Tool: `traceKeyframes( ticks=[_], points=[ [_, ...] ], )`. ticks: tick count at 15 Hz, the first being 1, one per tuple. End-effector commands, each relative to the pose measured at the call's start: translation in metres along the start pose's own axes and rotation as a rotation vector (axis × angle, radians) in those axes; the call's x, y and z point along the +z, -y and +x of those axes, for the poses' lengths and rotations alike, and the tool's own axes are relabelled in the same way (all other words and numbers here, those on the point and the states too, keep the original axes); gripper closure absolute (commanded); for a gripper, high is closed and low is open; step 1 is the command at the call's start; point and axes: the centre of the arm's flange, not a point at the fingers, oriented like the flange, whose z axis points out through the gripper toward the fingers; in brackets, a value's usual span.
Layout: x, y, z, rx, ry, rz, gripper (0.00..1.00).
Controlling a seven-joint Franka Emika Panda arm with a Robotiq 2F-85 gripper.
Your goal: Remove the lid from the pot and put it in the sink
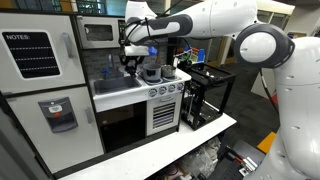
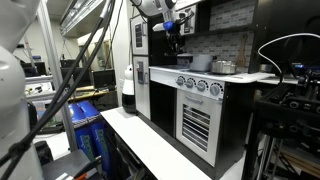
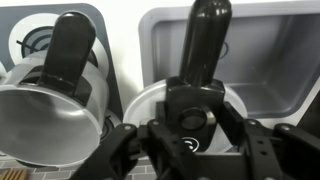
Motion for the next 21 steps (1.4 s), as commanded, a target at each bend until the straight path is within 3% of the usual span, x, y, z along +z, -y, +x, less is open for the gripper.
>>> traceKeyframes(
  ticks=[1,8,16,21],
  points=[
    [0.009,0.013,0.013,-0.060,0.014,0.040,0.69],
    [0.012,0.030,0.013,-0.123,0.056,0.102,0.69],
    [0.027,0.029,0.005,-0.092,0.174,0.133,0.69],
    [0.041,0.027,0.004,-0.075,0.198,0.124,0.69]
  ],
)
